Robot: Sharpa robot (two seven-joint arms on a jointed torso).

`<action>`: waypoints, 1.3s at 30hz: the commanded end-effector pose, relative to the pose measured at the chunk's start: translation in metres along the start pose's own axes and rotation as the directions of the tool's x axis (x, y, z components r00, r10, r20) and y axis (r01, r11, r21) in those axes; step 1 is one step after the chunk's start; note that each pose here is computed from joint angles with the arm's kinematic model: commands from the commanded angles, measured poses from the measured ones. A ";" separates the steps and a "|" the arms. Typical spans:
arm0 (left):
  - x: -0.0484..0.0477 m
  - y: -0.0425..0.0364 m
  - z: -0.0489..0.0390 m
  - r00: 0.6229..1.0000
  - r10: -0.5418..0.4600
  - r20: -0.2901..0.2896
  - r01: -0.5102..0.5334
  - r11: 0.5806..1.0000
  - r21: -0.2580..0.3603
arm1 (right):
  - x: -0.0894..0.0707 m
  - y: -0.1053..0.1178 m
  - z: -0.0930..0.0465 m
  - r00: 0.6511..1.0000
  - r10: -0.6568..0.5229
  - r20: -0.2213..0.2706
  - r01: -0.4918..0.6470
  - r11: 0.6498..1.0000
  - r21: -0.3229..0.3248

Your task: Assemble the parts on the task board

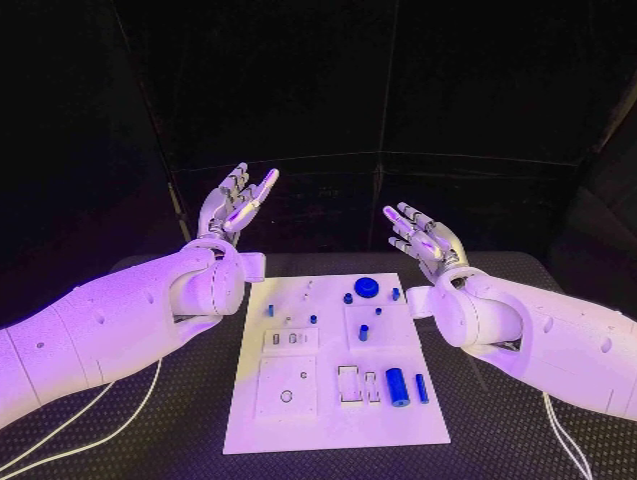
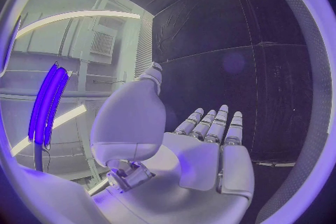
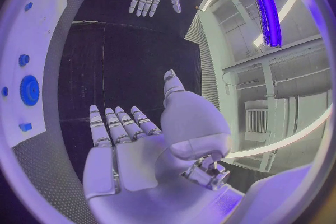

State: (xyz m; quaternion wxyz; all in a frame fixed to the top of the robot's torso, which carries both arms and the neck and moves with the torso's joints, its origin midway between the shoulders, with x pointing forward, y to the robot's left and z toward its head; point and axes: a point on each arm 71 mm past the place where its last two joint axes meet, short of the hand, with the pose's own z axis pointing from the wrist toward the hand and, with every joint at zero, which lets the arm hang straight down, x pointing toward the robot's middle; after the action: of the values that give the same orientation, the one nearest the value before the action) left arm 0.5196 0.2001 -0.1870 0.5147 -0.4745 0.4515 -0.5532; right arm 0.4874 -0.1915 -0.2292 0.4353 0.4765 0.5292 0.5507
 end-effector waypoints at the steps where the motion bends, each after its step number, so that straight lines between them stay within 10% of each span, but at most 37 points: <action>1: 0.0050 -0.0052 0.0006 0.998 0.002 -0.065 0.002 0.998 0.058 | 0.011 -0.003 0.001 0.982 -0.040 -0.185 0.045 0.999 0.022; 6: 0.0050 -0.0052 0.0006 0.998 0.002 -0.065 0.002 0.998 0.058 | 0.012 -0.004 0.003 0.977 -0.044 -0.209 0.051 0.998 0.027; 7: -0.0121 -0.0030 0.0004 0.998 -0.017 -0.057 0.019 0.999 0.028 | -0.008 0.007 0.009 0.940 -0.322 -0.111 0.305 0.941 -0.148; 19: -0.0261 -0.0105 -0.0098 0.994 0.005 -0.113 0.001 0.999 0.049 | -0.009 0.026 0.019 0.783 -0.610 -0.119 0.565 0.779 -0.272; 39: -0.0095 -0.0240 -0.0429 0.963 -0.015 -0.270 0.022 0.999 0.025 | 0.017 0.042 0.030 0.213 -0.966 -0.145 0.910 0.250 -0.332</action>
State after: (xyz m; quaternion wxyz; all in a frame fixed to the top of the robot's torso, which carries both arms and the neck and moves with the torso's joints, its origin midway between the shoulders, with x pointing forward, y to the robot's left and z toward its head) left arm 0.4760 0.2164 -0.1717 0.4624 -0.4037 0.4966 -0.6137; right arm 0.5140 -0.1723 -0.1833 0.6202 -0.0244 0.6990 0.3551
